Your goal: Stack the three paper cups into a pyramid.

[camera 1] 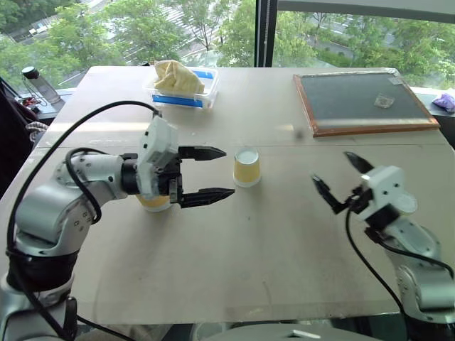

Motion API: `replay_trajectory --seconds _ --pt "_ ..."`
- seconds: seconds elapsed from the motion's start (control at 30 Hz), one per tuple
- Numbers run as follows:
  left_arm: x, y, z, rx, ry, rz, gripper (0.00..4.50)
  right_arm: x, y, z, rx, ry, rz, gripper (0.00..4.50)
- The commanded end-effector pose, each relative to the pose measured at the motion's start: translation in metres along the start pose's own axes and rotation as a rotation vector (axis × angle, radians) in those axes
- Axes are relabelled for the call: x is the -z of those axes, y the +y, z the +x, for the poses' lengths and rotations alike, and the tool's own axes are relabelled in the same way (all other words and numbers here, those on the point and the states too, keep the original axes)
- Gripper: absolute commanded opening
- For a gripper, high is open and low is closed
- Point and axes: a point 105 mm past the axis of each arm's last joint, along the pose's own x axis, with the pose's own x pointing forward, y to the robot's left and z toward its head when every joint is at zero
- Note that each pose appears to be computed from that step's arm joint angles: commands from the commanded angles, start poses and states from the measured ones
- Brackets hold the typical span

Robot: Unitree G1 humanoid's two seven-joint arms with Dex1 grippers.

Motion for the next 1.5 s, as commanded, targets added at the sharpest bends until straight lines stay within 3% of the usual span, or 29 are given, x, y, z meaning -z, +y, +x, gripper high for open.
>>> replay_trajectory --seconds 0.03,0.27,0.5,0.93,1.03,1.13,1.2,1.37,1.5 --pt "-0.008 -0.001 0.009 0.076 -0.009 0.033 4.50 -0.017 -0.028 -0.027 0.199 -0.031 -0.122 4.44" --pt "-0.010 0.001 0.013 0.124 0.000 0.058 4.50 0.005 -0.041 -0.049 0.370 0.042 -0.059 4.44" --pt "-0.008 0.001 0.013 0.120 0.014 0.071 4.50 0.040 -0.044 -0.056 0.468 0.134 0.125 4.44" --pt "-0.004 0.003 0.010 0.123 0.051 0.101 4.50 0.064 -0.036 -0.057 0.500 0.175 0.366 4.44" --pt "-0.005 0.005 0.009 0.117 0.059 0.115 4.50 0.067 -0.039 -0.057 0.499 0.182 0.337 3.61" --pt "-0.005 0.006 0.008 0.105 0.055 0.119 4.50 0.069 -0.040 -0.055 0.487 0.181 0.316 2.30" --pt "-0.005 0.006 0.007 0.097 0.054 0.115 4.50 0.070 -0.040 -0.054 0.482 0.179 0.317 1.77" --pt "0.005 0.005 0.001 0.000 0.068 0.095 4.50 0.061 -0.029 -0.029 0.337 0.157 0.209 1.76" --pt "0.019 0.016 -0.015 -0.311 0.039 0.050 4.50 0.044 0.010 0.024 0.074 0.092 0.211 1.76"
